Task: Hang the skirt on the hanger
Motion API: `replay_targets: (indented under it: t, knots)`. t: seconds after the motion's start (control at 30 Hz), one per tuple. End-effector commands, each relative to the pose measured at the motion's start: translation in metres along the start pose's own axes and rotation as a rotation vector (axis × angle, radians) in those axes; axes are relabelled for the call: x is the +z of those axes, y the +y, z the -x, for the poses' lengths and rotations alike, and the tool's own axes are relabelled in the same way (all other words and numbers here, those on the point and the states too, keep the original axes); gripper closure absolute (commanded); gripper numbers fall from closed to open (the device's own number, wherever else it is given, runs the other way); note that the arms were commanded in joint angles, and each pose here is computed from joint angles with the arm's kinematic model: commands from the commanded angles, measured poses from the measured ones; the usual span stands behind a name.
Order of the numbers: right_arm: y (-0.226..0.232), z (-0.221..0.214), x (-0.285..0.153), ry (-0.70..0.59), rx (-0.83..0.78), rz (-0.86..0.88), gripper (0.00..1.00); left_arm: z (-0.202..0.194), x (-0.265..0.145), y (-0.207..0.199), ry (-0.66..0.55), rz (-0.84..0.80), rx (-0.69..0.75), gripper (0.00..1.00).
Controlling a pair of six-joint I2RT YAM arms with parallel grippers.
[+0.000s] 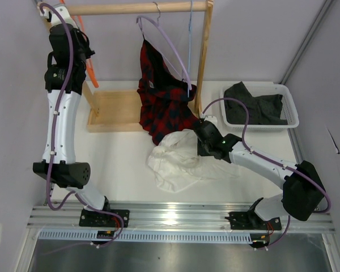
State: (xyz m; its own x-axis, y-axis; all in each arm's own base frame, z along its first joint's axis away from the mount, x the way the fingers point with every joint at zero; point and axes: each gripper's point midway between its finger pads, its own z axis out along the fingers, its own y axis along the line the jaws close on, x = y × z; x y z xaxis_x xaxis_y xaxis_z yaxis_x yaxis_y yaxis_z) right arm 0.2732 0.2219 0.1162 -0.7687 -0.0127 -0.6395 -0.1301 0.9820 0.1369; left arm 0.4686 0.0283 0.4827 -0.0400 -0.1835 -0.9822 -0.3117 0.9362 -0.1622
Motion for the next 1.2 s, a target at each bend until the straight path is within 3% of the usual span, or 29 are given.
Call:
replay_targets:
  t: [0.0, 0.33, 0.37, 0.47, 0.77, 1.17]
  knots:
    - [0.004, 0.007, 0.003, -0.020, -0.009, 0.017, 1.00, 0.041, -0.014, -0.022, -0.119, -0.153, 0.009, 1.00]
    - [0.004, 0.009, 0.004, -0.019, -0.008, 0.016, 1.00, 0.060, -0.047, -0.048, -0.214, -0.353, 0.034, 1.00]
    - [0.005, 0.009, 0.004, -0.020, -0.008, 0.017, 1.00, 0.042, -0.042, -0.047, -0.183, -0.355, 0.044, 1.00]
    - [0.005, 0.008, 0.004, -0.018, -0.010, 0.019, 1.00, 0.055, -0.053, -0.043, -0.258, -0.354, 0.043, 1.00]
    - [0.004, 0.007, 0.003, -0.015, -0.012, 0.017, 1.00, 0.063, -0.066, -0.054, -0.287, -0.434, 0.055, 1.00]
    - [0.002, 0.005, 0.001, -0.009, -0.018, 0.015, 1.00, 0.021, -0.075, -0.052, -0.115, -0.464, 0.066, 1.00]
